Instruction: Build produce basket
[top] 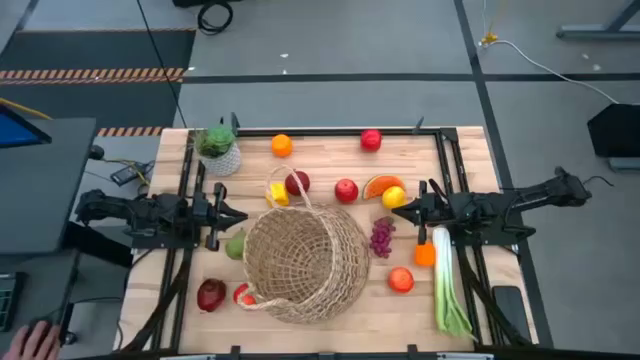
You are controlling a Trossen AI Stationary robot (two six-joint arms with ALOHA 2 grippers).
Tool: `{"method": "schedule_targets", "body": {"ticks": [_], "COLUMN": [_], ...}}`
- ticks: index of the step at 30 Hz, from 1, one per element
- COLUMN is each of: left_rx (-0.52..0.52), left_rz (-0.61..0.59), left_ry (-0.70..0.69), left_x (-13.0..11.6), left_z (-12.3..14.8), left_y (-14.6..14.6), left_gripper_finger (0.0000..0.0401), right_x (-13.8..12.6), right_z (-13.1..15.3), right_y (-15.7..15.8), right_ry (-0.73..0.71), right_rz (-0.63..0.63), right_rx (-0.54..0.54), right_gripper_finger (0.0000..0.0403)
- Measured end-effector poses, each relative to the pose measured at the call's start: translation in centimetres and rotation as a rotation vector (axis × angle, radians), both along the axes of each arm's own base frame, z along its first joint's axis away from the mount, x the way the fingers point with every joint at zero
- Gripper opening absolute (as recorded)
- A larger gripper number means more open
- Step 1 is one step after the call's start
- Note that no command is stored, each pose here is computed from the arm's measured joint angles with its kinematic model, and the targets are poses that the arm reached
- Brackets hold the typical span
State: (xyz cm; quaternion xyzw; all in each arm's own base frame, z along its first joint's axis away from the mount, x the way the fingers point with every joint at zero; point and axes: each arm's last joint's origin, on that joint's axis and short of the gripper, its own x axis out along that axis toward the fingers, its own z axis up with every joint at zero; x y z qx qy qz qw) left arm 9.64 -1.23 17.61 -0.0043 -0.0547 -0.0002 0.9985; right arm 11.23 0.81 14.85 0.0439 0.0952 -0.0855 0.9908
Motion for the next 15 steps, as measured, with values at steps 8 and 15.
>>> {"method": "schedule_targets", "body": {"ticks": [8, 15], "left_rx": [0.000, 0.000], "left_rz": [0.000, 0.000], "left_ry": [0.000, 0.000], "left_x": [0.00, 0.00], "left_z": [0.00, 0.01], "left_y": [0.00, 0.00], "left_gripper_finger": [0.0030, 0.0034], "right_x": [0.00, 0.00], "right_z": [0.00, 0.00], "right_y": [0.00, 0.00], "right_ry": [0.000, 0.000], "right_rz": [0.000, 0.000], "right_rx": [0.000, 0.000], "right_gripper_finger": [0.0016, 0.0016]}}
